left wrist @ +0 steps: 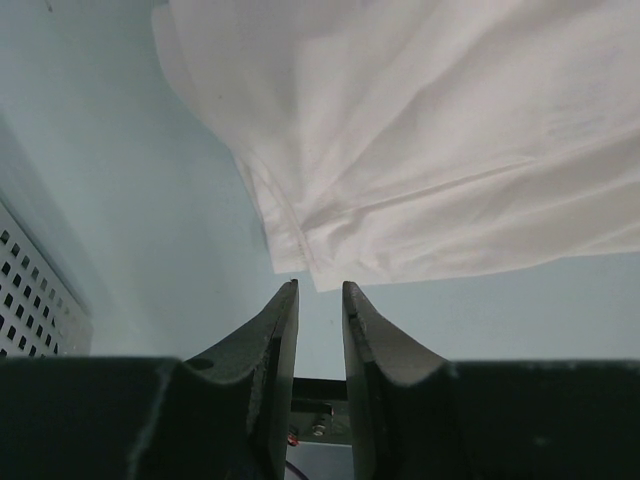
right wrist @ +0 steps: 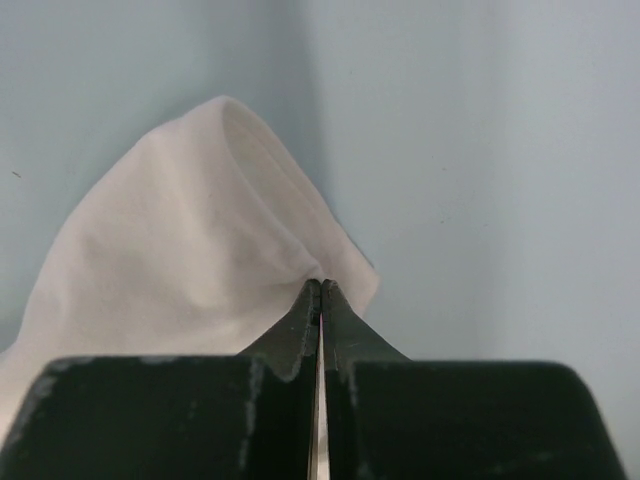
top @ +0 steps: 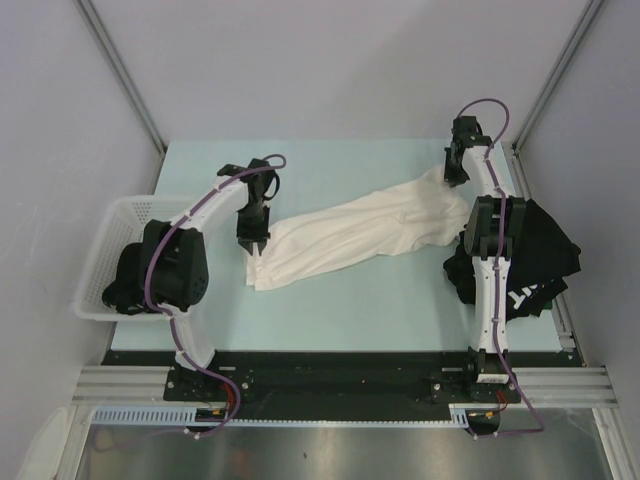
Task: Fold and stack the t-shirts
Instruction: Rotate the tshirt 75 degrees
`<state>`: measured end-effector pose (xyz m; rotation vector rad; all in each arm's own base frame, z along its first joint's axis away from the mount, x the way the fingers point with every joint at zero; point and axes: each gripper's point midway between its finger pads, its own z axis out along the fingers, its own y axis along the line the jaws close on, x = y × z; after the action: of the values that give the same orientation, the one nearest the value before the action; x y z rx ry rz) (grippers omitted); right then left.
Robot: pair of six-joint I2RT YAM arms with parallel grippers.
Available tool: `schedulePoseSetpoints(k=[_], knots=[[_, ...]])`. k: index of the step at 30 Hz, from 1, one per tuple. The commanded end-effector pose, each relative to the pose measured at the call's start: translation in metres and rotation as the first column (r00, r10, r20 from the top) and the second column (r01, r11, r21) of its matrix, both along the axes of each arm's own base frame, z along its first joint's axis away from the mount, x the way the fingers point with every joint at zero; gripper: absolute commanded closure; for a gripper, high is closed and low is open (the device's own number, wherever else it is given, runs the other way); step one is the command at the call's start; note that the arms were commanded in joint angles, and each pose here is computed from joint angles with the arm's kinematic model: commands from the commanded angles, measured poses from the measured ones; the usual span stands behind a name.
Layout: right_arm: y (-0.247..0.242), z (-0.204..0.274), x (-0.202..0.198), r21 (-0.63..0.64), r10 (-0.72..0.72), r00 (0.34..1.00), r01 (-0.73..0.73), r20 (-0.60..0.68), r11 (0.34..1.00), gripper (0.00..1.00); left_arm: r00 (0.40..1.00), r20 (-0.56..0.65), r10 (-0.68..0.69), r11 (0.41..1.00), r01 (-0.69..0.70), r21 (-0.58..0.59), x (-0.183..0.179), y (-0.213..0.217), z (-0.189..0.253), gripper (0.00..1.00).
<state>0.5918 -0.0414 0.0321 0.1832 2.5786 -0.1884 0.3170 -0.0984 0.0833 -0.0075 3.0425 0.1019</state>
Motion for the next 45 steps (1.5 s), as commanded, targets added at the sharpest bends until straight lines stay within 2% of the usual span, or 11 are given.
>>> schedulePoseSetpoints(k=[1, 3, 4, 9, 12, 21, 31, 34, 37, 44, 45], knots=[[-0.002, -0.013, 0.017, -0.025, 0.011, 0.999, -0.01, 0.042, 1.0, 0.9, 0.997, 0.079, 0.001, 1.0, 0.002, -0.03, 0.011, -0.006, 0.017, 0.71], [-0.003, -0.004, 0.015, -0.048, 0.002, 0.999, 0.0, 0.05, 0.999, 0.77, 0.994, 0.11, 0.0, 0.999, 0.006, -0.049, 0.018, -0.01, 0.022, 0.71], [-0.004, 0.001, 0.015, -0.053, -0.001, 0.999, 0.004, 0.055, 0.999, 0.73, 0.993, 0.122, -0.002, 0.998, 0.01, -0.061, 0.02, -0.013, 0.025, 0.71], [0.002, 0.046, 0.014, -0.047, 0.01, 0.992, -0.004, 0.122, 0.999, 0.65, 0.979, 0.202, -0.004, 0.994, 0.026, -0.107, 0.036, -0.022, 0.038, 0.7], [0.003, 0.061, 0.007, -0.071, 0.033, 0.99, -0.024, 0.134, 0.997, 0.59, 0.98, 0.2, -0.004, 0.993, 0.028, -0.117, 0.039, -0.025, 0.035, 0.7], [0.004, 0.044, -0.009, -0.074, 0.044, 0.996, -0.038, 0.081, 0.997, 0.5, 0.981, 0.192, 0.006, 0.989, 0.023, -0.144, 0.035, -0.028, 0.026, 0.69], [0.002, -0.006, -0.019, -0.007, 0.03, 0.999, -0.03, -0.013, 1.0, 0.49, 0.982, 0.191, -0.009, 0.993, 0.032, -0.116, 0.032, -0.023, 0.031, 0.69], [0.005, -0.02, -0.019, 0.038, 0.043, 0.999, -0.042, -0.028, 0.998, 0.5, 0.983, 0.184, -0.009, 0.993, 0.031, -0.113, 0.031, -0.023, 0.03, 0.69], [0.013, -0.034, -0.018, 0.116, 0.035, 0.999, -0.03, -0.036, 0.993, 0.56, 0.984, 0.18, -0.011, 0.994, 0.03, -0.105, 0.031, -0.021, 0.03, 0.69], [0.042, -0.055, -0.007, 0.229, 0.076, 0.996, -0.063, -0.044, 0.971, 0.9, 0.985, 0.171, -0.006, 0.995, 0.022, -0.094, 0.03, -0.02, 0.029, 0.69], [0.049, -0.059, -0.006, 0.254, 0.093, 0.995, -0.079, -0.043, 0.964, 0.92, 0.986, 0.169, -0.004, 0.995, 0.02, -0.094, 0.03, -0.02, 0.029, 0.69]])
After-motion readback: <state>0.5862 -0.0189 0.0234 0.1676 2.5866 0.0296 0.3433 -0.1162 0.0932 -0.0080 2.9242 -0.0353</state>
